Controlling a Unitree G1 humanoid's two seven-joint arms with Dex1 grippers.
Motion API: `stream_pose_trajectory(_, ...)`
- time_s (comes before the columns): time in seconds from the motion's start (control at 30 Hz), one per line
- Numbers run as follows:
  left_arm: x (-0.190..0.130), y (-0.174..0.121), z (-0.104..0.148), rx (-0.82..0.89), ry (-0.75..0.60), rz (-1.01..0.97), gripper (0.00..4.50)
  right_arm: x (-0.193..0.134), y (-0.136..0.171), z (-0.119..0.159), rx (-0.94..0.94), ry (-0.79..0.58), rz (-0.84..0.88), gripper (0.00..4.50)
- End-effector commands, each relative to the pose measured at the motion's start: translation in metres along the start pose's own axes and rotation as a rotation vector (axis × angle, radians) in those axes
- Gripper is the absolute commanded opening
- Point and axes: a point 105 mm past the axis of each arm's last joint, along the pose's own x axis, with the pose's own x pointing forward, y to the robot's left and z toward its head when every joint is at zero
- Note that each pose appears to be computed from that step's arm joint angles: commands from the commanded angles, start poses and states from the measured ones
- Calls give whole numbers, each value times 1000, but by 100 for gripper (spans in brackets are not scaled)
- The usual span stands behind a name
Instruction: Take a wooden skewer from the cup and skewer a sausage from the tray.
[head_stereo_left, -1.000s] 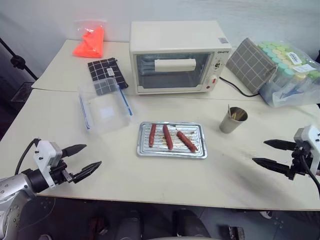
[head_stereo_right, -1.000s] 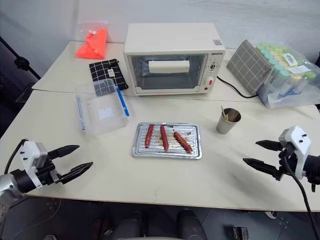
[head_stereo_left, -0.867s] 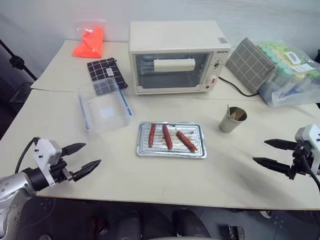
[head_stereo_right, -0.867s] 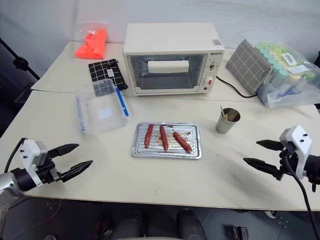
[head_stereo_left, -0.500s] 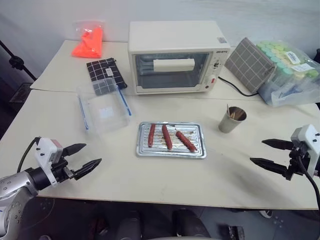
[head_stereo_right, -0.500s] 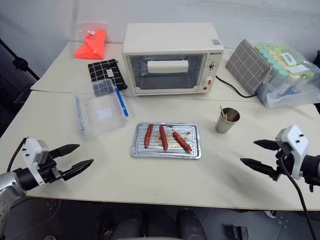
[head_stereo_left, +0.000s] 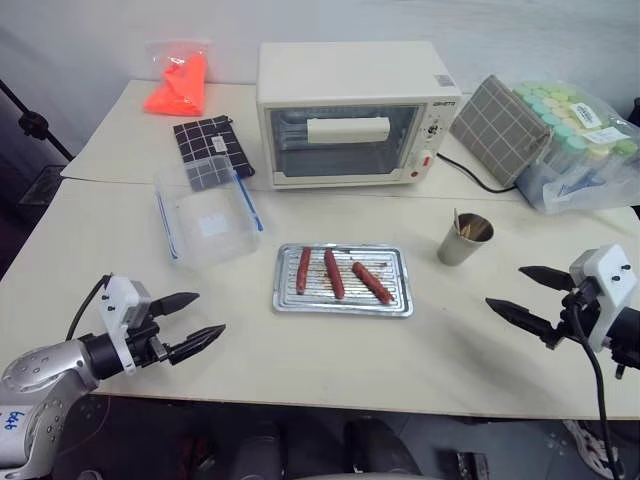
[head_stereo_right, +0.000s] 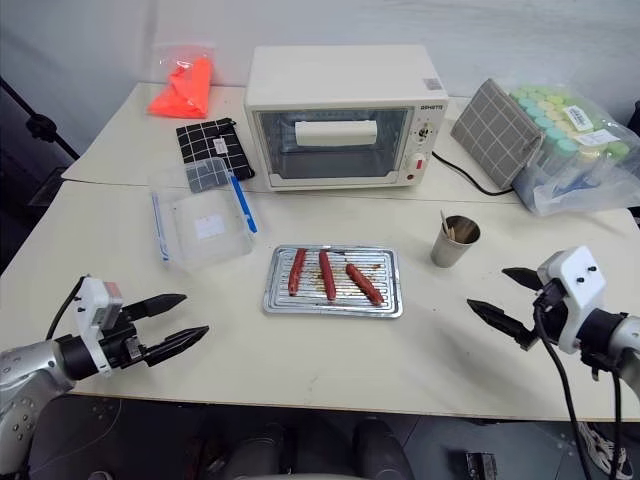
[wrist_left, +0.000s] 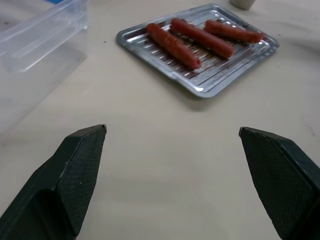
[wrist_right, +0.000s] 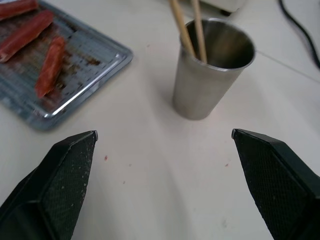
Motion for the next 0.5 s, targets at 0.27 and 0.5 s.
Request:
stream_pose_trajectory(0.27, 60, -48, 76, 135, -147, -365, 449, 30, 6, 44, 22, -178, -209, 450)
stream_pose_trajectory(0.5, 76, -52, 89, 150, -186, -412, 449, 43, -1, 46, 35, -196, -263, 450)
